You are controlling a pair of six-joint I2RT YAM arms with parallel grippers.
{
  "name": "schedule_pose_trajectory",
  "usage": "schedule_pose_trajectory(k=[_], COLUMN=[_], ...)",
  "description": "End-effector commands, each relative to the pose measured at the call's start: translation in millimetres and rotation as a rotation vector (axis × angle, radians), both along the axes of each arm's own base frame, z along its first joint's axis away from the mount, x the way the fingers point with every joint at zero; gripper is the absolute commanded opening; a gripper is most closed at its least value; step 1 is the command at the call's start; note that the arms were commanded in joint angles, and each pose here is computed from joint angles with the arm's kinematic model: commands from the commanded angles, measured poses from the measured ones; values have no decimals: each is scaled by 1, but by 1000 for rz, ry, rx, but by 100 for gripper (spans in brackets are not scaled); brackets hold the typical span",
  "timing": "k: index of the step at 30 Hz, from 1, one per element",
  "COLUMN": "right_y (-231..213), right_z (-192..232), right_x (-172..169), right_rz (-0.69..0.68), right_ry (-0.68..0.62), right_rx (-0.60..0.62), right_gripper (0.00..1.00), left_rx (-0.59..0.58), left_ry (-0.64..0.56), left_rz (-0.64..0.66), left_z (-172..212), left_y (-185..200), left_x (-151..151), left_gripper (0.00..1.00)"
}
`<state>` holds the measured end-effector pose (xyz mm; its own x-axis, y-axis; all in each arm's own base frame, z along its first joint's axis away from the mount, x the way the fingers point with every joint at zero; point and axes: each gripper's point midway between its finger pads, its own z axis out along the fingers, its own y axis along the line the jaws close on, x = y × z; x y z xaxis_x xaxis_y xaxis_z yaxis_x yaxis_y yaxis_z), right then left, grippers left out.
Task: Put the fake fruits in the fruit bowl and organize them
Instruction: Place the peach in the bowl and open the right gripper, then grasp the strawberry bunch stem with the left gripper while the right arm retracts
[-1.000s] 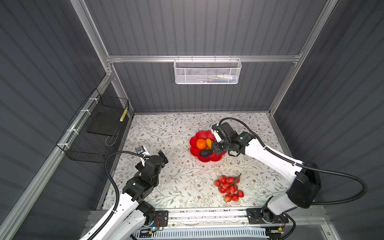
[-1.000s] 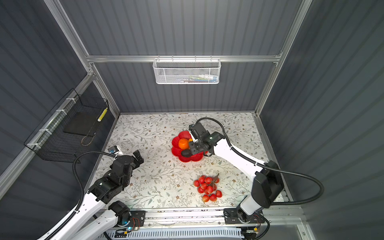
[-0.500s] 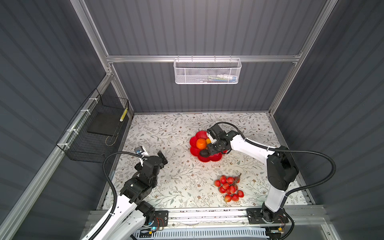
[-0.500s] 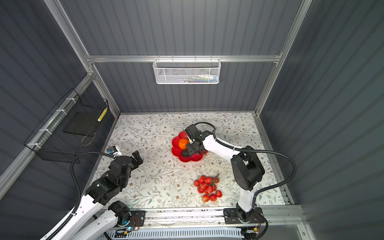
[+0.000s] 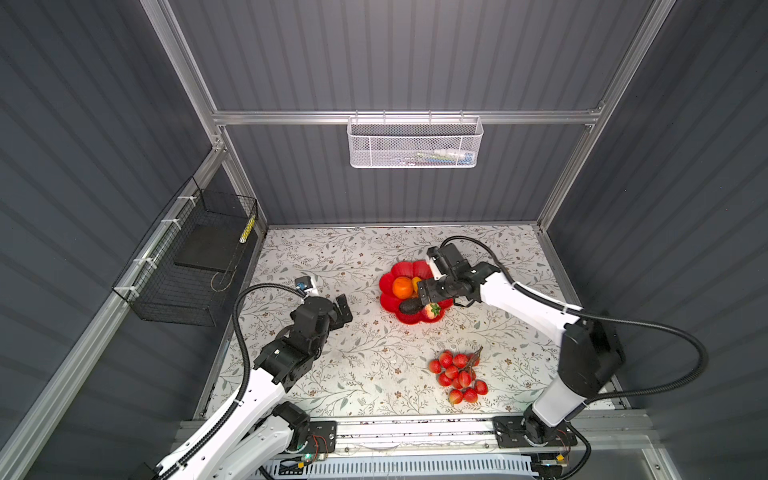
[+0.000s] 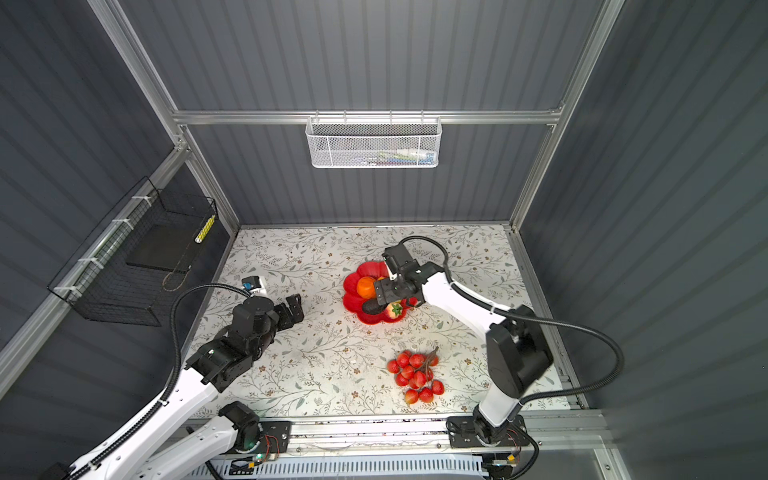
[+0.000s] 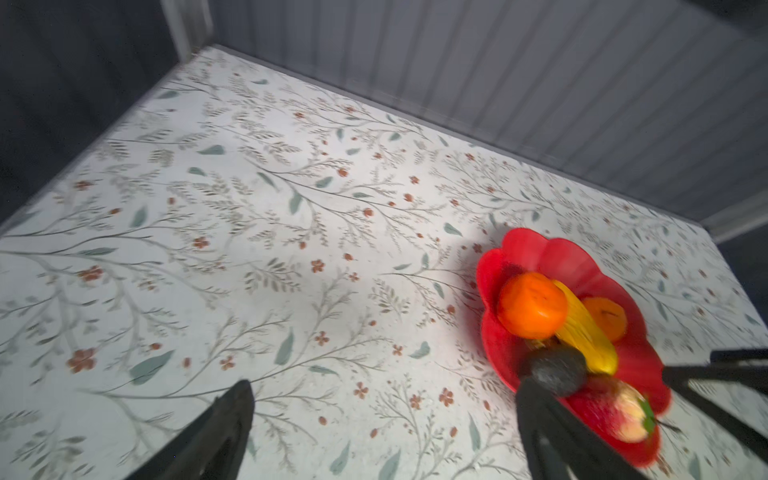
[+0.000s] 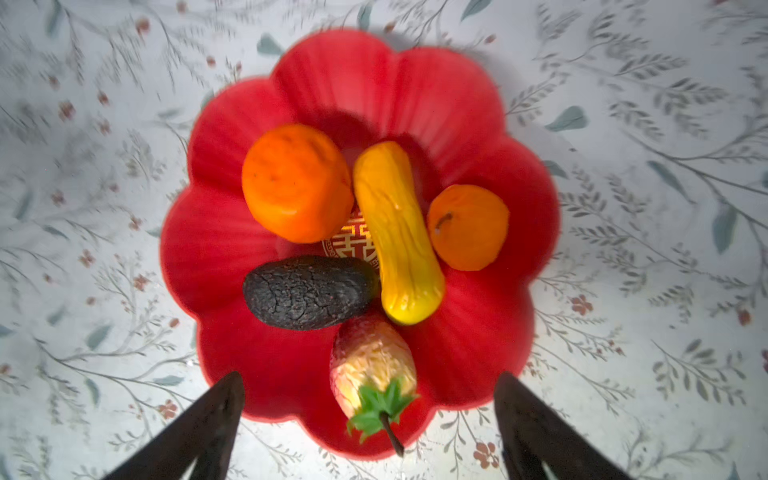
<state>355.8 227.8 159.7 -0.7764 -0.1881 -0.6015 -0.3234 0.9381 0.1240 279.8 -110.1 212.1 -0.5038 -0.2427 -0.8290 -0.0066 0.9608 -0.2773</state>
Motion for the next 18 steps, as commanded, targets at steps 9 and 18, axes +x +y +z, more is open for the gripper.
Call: schedule_pose_trajectory(k=[9,18], right_y=[-116,-169], right_z=[79,40], right_x=[-10,-16], right_rz=[-403,-585], right_ry=[-328,-200], right_rx=[382,564], right_gripper=[99,99], left_rx=[-45,9], left_ry=[53,131], left_rz=[-628,-986], left_z=[4,-33], left_y=[-171,-312], left_x=[4,-63], left_gripper=[88,86])
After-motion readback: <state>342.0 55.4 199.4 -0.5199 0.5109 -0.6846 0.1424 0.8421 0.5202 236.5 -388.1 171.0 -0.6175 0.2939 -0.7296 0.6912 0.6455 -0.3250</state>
